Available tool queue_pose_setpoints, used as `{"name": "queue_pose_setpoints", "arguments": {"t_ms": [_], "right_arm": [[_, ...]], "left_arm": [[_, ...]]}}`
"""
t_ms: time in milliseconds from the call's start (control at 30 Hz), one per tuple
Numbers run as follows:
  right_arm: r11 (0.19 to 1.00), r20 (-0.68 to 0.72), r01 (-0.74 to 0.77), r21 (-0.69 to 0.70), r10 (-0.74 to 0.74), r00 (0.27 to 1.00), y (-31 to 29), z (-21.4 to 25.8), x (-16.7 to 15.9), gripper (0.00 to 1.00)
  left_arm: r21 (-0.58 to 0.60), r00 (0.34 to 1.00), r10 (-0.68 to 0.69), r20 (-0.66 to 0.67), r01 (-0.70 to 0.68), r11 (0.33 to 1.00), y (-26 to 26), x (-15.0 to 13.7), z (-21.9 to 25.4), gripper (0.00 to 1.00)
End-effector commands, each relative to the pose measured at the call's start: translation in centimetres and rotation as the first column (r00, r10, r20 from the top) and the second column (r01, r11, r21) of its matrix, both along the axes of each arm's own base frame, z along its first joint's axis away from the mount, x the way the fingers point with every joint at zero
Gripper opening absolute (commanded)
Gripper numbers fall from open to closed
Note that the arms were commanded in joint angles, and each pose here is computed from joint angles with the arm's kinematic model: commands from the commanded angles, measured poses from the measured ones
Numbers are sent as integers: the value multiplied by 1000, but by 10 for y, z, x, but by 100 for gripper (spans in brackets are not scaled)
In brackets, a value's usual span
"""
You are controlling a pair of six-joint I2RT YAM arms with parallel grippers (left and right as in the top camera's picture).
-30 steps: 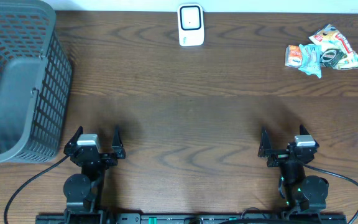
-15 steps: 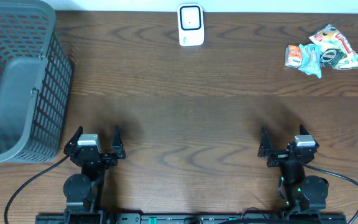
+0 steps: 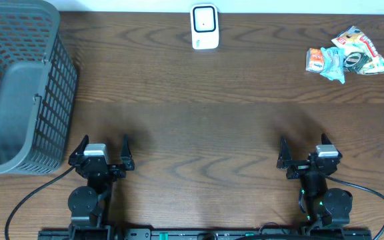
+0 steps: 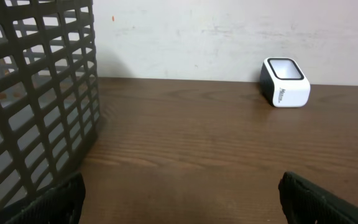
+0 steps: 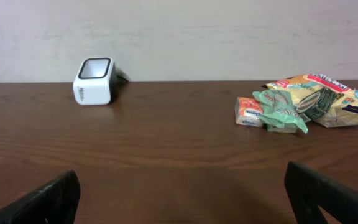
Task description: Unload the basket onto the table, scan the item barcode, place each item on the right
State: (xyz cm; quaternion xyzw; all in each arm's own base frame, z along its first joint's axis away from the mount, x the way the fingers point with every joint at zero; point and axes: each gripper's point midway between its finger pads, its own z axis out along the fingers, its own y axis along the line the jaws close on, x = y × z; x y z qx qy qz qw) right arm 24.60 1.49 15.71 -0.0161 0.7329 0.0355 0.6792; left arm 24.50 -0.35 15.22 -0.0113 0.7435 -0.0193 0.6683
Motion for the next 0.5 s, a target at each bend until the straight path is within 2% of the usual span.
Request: {"name": "queue_pose_setpoints", "arguments": {"t_ms": [0, 467], "right_arm": [[1000, -1, 15, 9, -15, 1000, -3, 0, 0, 99], [1000, -1, 15, 9, -15, 1000, -3, 0, 0, 99]], "left_arm": [[1, 999, 8, -48, -8, 1000, 1, -1, -15, 98], [9, 999, 18, -51, -17, 1000, 3, -1, -16, 98]]}}
